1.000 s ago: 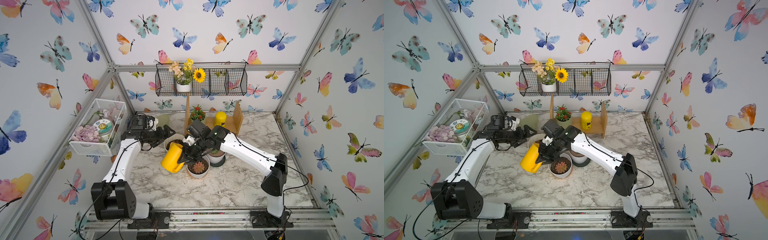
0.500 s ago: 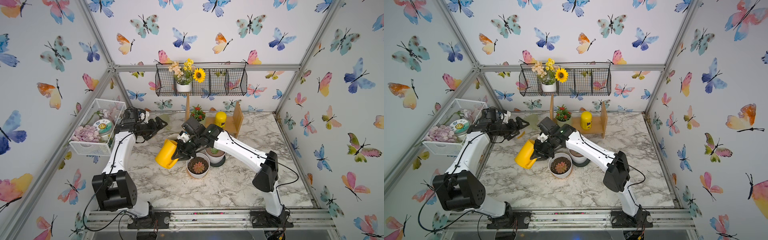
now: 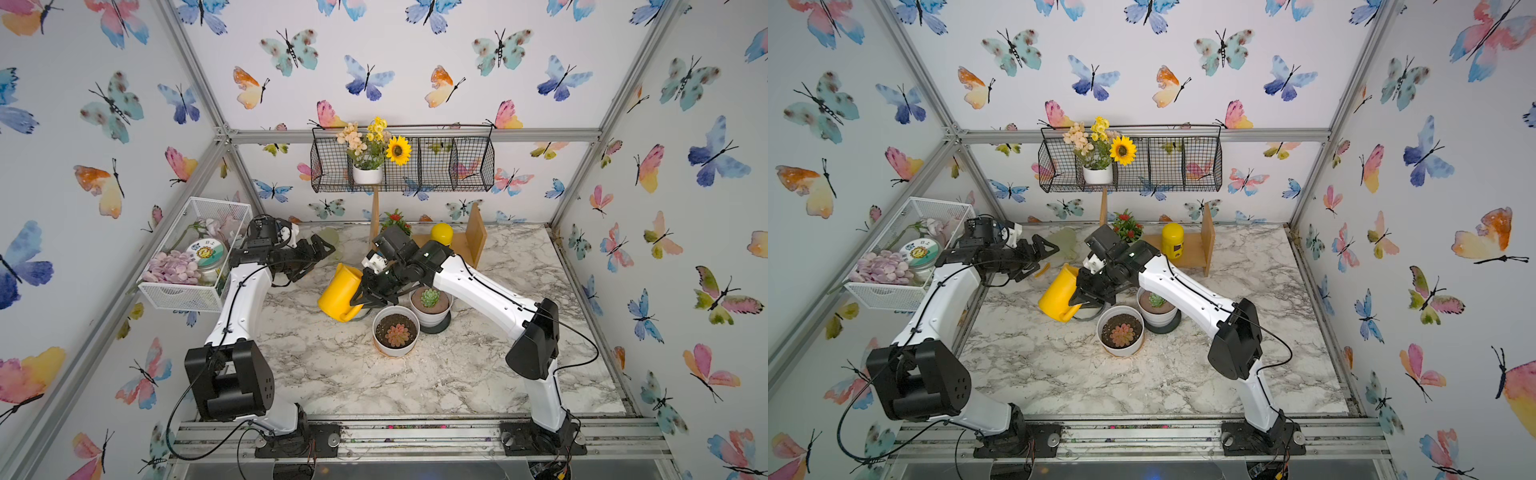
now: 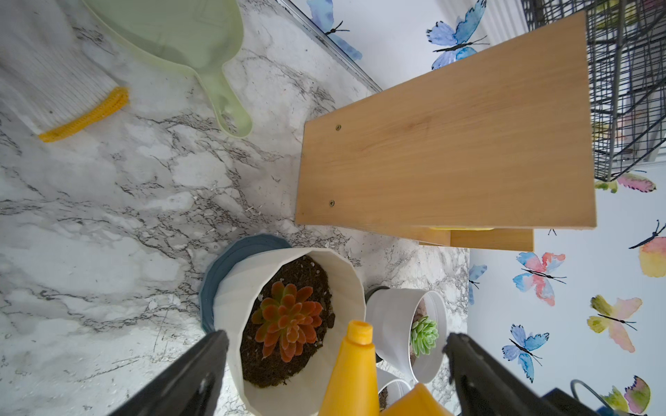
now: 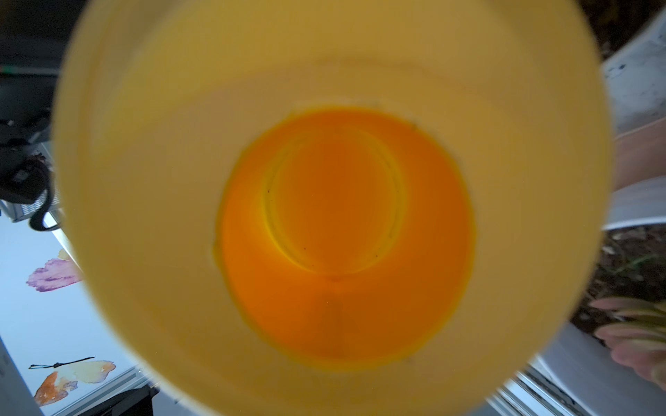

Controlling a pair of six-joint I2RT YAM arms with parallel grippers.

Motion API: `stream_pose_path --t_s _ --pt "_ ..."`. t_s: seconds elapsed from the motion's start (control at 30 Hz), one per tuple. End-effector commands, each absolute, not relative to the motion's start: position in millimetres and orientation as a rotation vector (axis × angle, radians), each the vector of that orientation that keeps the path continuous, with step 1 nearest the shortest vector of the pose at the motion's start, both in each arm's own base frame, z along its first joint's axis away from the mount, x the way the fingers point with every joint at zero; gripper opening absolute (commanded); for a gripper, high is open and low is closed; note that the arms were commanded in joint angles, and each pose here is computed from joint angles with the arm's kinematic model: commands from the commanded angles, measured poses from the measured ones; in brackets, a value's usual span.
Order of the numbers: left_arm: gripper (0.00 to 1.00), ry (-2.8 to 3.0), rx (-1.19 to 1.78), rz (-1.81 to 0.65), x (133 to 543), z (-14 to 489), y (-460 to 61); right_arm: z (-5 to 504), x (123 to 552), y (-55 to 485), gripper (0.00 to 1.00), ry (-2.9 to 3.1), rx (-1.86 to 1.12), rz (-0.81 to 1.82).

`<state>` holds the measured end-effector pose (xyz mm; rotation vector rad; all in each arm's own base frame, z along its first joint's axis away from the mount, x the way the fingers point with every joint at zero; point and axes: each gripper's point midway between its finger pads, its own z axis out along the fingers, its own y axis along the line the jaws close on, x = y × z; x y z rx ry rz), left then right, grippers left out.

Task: Water the succulent around the soil edge
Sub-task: Water the soil of the potted plant with water, then place the watering can at the center of the board.

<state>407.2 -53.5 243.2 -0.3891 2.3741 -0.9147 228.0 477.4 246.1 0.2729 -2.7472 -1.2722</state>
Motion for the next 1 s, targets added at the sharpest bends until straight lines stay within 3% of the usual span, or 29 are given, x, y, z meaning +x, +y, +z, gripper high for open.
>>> stream_pose_path --t_s 0.0,0.47,0.7,0.97 --pt "0.99 2.339 -0.367 -0.925 398.7 255.9 -53.7 264.9 230.8 468.4 0.01 -2.799 0.352 -1.3" --pt "0.98 2.28 -0.431 -0.861 385.5 268.0 -45.5 315.8 254.1 429.5 0.01 -3.145 0.599 -1.262" --pt "0.99 2.209 -0.439 -0.884 390.1 289.4 -51.9 317.7 265.4 376.6 0.01 -3.404 0.667 -0.929" --pt "0.99 2.104 -0.145 -0.868 374.1 326.2 -104.8 325.0 270.2 310.3 0.01 -3.649 0.61 -0.599"
